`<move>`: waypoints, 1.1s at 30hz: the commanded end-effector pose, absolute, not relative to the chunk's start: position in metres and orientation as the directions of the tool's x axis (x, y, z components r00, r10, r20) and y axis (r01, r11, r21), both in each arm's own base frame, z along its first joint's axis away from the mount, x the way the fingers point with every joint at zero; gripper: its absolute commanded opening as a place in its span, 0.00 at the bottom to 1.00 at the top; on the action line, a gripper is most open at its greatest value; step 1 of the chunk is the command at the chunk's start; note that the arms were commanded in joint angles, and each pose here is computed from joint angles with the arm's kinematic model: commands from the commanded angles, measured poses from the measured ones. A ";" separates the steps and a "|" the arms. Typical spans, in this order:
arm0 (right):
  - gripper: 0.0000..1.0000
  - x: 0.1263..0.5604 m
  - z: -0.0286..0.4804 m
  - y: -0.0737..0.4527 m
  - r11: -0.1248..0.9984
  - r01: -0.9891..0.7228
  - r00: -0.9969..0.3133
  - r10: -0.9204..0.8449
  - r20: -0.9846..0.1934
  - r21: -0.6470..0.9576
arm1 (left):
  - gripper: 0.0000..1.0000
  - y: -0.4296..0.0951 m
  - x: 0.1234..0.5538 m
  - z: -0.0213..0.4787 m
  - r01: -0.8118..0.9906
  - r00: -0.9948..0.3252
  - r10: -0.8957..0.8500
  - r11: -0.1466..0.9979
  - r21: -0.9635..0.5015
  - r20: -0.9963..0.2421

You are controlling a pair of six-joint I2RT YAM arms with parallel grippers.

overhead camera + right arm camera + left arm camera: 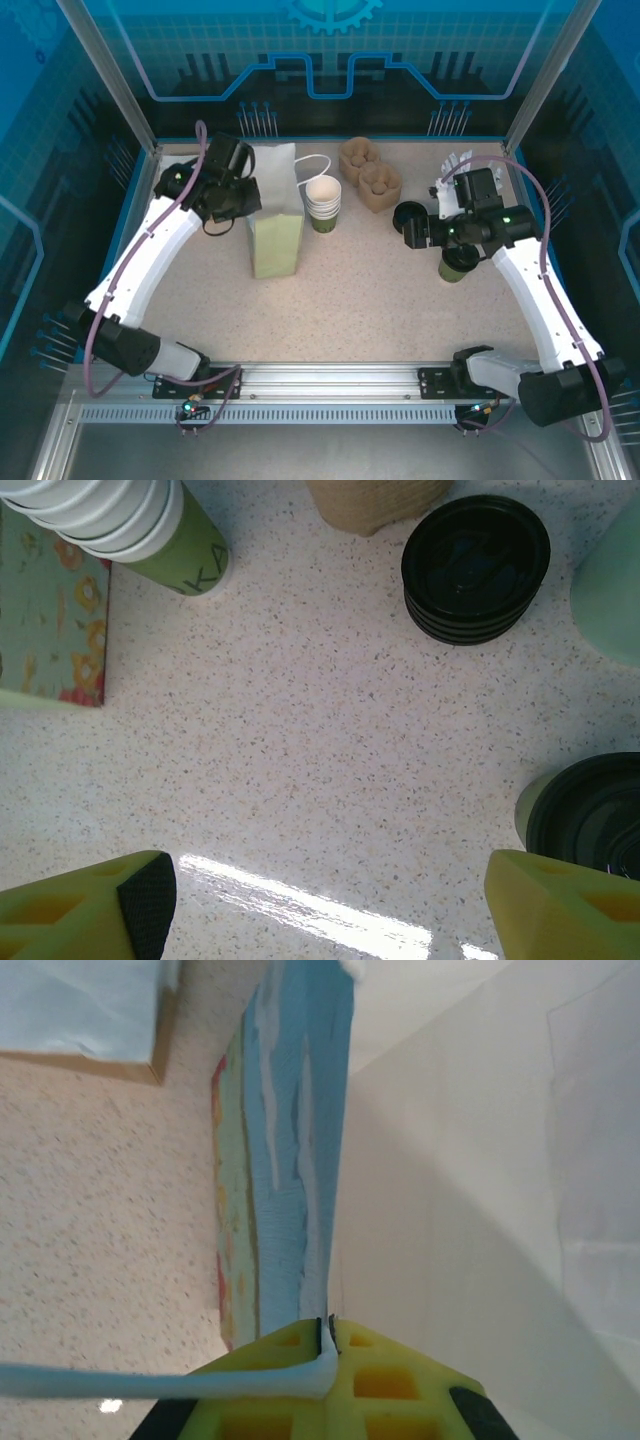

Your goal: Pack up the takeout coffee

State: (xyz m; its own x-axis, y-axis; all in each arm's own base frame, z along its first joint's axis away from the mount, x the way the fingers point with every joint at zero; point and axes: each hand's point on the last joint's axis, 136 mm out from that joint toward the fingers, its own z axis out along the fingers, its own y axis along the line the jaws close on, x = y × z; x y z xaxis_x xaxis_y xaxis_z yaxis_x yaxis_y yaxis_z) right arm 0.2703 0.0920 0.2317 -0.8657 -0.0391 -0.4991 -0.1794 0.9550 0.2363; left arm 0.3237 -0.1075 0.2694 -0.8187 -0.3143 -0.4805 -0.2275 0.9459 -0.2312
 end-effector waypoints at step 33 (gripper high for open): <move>0.61 0.439 0.192 0.111 0.972 -0.232 -0.895 -0.225 -0.384 -0.030 | 0.88 -0.130 0.237 0.323 -0.036 -0.735 -0.360 0.867 -0.497 -0.575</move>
State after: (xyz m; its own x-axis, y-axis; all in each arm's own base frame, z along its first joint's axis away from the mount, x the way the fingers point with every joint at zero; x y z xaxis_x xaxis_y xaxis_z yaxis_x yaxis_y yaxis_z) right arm 0.4263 0.1150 0.2025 -0.8865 -0.1876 -0.4231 -0.2131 0.9770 0.0132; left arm 0.2453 -0.1282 0.3110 -0.7505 -0.3880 -0.5350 -0.1137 0.8732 -0.4738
